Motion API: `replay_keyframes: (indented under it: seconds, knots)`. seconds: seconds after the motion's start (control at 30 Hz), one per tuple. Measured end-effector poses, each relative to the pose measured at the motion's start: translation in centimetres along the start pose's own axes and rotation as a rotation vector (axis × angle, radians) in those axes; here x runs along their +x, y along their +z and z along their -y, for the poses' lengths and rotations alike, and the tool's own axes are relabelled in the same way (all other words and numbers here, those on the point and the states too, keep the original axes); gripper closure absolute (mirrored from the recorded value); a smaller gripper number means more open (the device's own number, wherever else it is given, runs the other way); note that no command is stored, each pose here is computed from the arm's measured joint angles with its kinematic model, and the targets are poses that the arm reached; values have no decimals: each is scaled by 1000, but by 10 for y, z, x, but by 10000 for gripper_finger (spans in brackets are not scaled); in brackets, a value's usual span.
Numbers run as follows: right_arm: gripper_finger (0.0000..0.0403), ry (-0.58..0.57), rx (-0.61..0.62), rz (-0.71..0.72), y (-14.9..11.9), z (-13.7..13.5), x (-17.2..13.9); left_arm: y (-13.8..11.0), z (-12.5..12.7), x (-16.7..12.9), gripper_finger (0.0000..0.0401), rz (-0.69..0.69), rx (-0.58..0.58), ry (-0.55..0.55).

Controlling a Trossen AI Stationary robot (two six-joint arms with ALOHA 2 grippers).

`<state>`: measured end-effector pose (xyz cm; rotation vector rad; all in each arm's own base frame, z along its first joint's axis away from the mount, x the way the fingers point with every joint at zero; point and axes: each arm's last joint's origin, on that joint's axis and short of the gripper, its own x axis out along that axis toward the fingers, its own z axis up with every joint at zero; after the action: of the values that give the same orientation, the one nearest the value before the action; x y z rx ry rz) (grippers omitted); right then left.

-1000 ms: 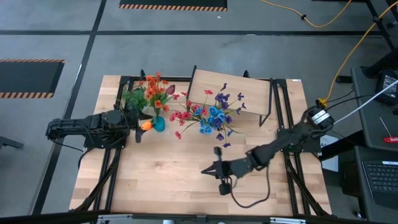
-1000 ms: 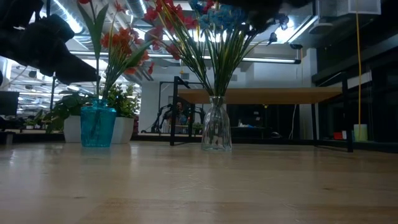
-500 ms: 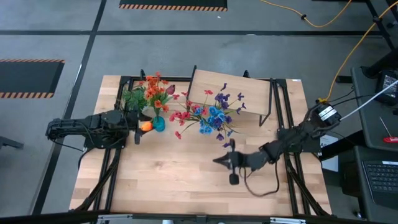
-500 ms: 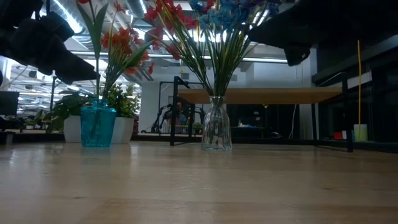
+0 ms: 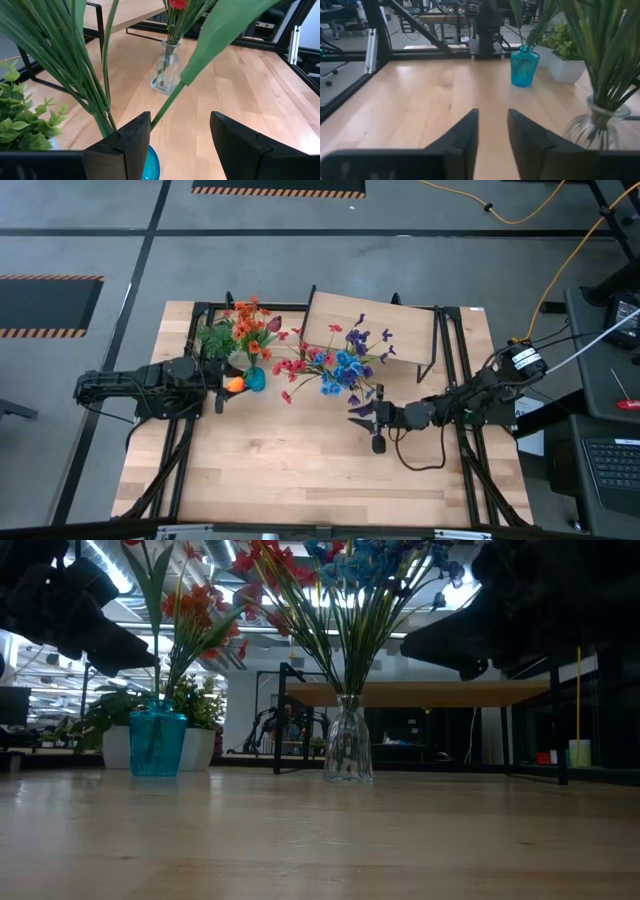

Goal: Pick and place flowers into a vace then onto a shelf
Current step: Put the transparent vase with flowers on the shelf

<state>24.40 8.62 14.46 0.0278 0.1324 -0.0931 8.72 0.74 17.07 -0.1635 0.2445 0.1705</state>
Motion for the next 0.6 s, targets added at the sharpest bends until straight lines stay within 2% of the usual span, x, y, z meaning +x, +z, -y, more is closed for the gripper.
replay_keyframes:
  seconds: [0.1, 0.33, 0.6]
  knots:
    - [273, 16, -12, -1, 1, 7, 4, 0, 0, 0, 203, -2, -3, -11]
    - [198, -50, 8, -39, -2, 24, 10, 0, 0, 0, 203, -2, -36, -13]
    - [153, -123, -16, -43, -1, 42, 16, 0, 0, 0, 203, -3, -36, -12]
